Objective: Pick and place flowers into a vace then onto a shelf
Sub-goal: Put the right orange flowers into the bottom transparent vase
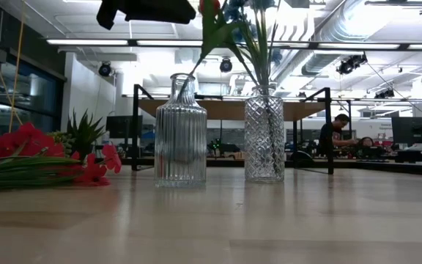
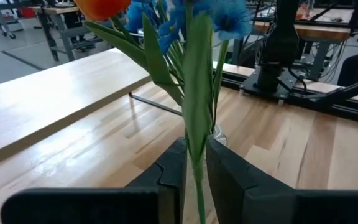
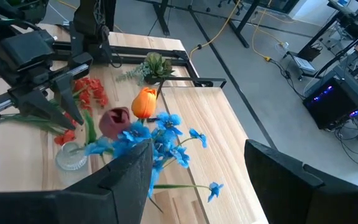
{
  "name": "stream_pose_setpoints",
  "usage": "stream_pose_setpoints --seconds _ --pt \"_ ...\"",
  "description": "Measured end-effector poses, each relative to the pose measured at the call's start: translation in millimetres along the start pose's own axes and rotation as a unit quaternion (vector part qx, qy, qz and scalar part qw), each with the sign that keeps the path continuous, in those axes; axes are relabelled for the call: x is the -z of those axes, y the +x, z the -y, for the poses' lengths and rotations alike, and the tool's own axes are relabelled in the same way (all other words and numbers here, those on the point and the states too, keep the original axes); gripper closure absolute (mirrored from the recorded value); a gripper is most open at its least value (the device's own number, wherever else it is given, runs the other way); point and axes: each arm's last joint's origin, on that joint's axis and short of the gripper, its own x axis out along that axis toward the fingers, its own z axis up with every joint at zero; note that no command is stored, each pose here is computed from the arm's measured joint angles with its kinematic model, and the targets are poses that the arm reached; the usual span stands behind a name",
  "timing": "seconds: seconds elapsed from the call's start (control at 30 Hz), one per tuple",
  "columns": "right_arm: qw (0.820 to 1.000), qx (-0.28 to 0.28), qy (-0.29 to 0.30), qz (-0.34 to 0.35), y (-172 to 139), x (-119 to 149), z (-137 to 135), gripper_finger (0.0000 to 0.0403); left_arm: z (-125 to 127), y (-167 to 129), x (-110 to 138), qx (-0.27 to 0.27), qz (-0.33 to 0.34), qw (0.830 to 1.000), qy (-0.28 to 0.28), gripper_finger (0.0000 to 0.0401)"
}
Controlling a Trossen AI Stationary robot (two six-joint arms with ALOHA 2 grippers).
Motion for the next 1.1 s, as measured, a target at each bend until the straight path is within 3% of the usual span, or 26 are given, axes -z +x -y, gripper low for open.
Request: stream_pose_setpoints --seconds 0.7,1.1 --pt "1.000 -0.010 0.003 -0.003 0 0 -1 0.0158 -3 -2 7 -0.016 -0.012 0.999 0.047 0.0304" --pt "1.000 -0.010 0.005 -0.002 0 0 -1 0.0158 -9 -4 11 -0.023 -0.030 0.998 0.041 0.0304"
